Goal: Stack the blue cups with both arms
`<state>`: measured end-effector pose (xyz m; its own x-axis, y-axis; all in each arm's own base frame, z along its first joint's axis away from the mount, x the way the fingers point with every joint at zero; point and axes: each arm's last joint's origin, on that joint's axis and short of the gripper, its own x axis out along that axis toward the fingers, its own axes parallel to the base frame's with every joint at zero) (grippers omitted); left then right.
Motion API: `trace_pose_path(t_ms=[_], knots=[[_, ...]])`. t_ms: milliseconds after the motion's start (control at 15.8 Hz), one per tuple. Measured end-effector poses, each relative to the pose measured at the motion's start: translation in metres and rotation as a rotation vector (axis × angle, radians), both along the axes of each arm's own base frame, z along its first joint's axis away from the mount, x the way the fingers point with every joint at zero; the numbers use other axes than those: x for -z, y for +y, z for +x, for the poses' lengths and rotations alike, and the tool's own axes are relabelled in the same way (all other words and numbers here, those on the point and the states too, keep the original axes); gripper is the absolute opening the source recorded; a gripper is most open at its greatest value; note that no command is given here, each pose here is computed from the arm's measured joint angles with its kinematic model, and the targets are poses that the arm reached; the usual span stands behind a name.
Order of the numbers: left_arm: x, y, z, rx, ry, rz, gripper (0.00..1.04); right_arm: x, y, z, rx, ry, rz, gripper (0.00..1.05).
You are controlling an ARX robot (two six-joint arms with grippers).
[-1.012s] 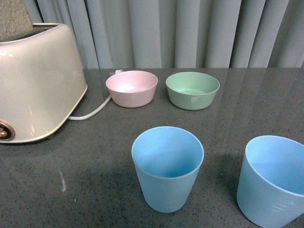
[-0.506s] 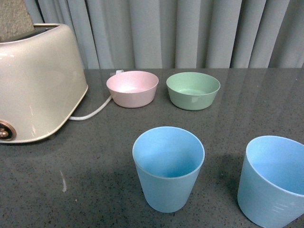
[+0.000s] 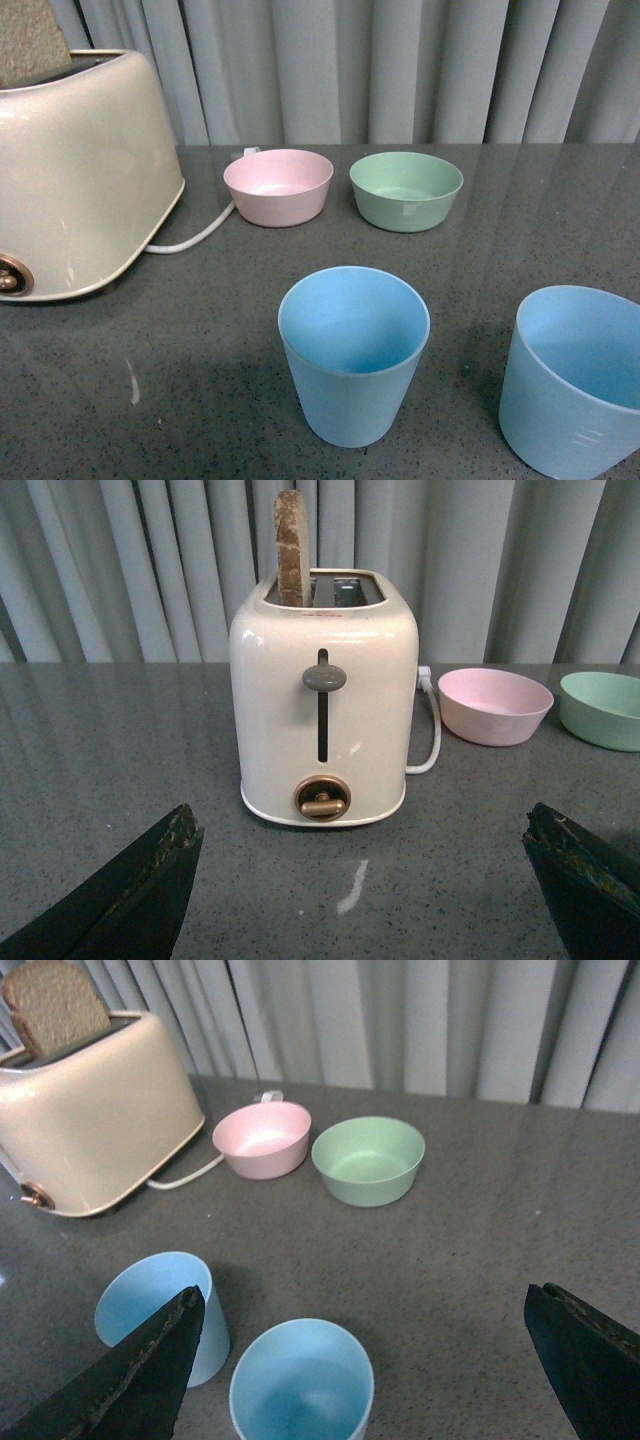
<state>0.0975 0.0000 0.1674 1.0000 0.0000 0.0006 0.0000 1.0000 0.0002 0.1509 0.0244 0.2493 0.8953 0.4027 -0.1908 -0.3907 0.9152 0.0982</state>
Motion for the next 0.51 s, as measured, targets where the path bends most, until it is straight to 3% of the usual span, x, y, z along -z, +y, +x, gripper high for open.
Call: trace_pose_path(t_ms=[126, 379, 506], knots=[[0.000, 0.000, 0.000, 0.000, 0.000, 0.000, 0.98, -0.005, 0.016, 0.021, -0.042, 0.141, -0.027, 0.98], [0.000, 0.000, 0.000, 0.000, 0.000, 0.000, 0.98, 0.036, 0.037, 0.053, -0.027, 0.400, -0.107, 0.98], [0.000, 0.000, 0.000, 0.000, 0.000, 0.000, 0.98, 0.051, 0.039, 0.065, 0.016, 0.449, -0.139, 0.98]])
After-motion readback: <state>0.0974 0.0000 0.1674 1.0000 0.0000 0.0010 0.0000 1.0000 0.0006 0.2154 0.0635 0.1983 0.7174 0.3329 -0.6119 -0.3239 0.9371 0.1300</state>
